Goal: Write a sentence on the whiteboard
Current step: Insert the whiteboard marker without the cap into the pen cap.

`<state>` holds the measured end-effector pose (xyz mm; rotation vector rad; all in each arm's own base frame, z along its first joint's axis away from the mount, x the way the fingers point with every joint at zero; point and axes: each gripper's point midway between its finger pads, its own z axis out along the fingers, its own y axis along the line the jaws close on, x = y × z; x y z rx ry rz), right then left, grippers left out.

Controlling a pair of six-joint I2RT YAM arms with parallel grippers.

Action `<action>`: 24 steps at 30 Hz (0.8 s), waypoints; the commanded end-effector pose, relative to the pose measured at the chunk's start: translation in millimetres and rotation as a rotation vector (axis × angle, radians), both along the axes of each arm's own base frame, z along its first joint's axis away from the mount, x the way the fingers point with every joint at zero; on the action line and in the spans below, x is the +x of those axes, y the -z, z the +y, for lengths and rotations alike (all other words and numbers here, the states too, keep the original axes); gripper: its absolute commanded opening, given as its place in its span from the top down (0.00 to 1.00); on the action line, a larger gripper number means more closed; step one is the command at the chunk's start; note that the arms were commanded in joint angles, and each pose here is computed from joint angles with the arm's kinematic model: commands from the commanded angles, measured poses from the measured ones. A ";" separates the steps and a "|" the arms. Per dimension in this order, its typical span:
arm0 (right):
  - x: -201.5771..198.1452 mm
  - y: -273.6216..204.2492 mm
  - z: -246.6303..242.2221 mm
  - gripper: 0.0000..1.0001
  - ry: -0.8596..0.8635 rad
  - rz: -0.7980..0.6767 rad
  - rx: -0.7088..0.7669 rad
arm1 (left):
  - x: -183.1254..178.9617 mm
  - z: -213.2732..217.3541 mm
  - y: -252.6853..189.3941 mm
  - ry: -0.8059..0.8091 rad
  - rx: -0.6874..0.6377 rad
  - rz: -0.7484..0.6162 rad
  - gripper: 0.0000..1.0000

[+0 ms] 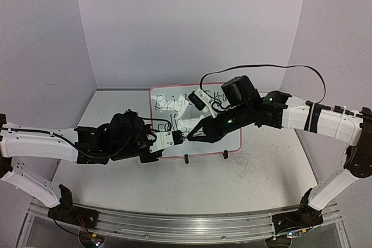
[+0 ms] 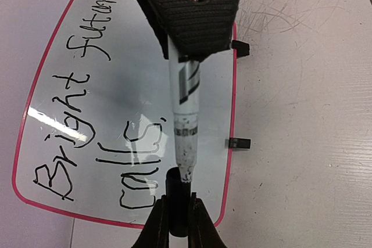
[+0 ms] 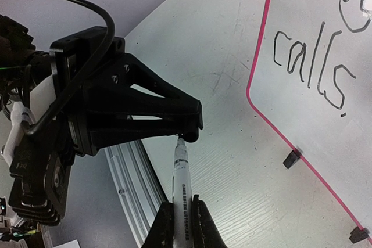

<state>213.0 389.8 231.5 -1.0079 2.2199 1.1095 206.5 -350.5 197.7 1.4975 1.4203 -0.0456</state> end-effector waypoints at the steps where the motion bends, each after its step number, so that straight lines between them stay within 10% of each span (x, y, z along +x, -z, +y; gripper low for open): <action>1: 8.1 -22.7 -5.3 1.00 0.041 -0.079 0.030 | 1.2 -4.1 -20.9 0.006 -0.049 -0.020 1.00; 24: 6.4 -11.5 2.8 1.00 0.021 -0.051 0.022 | 1.0 -3.9 -24.1 0.005 -0.054 -0.021 1.00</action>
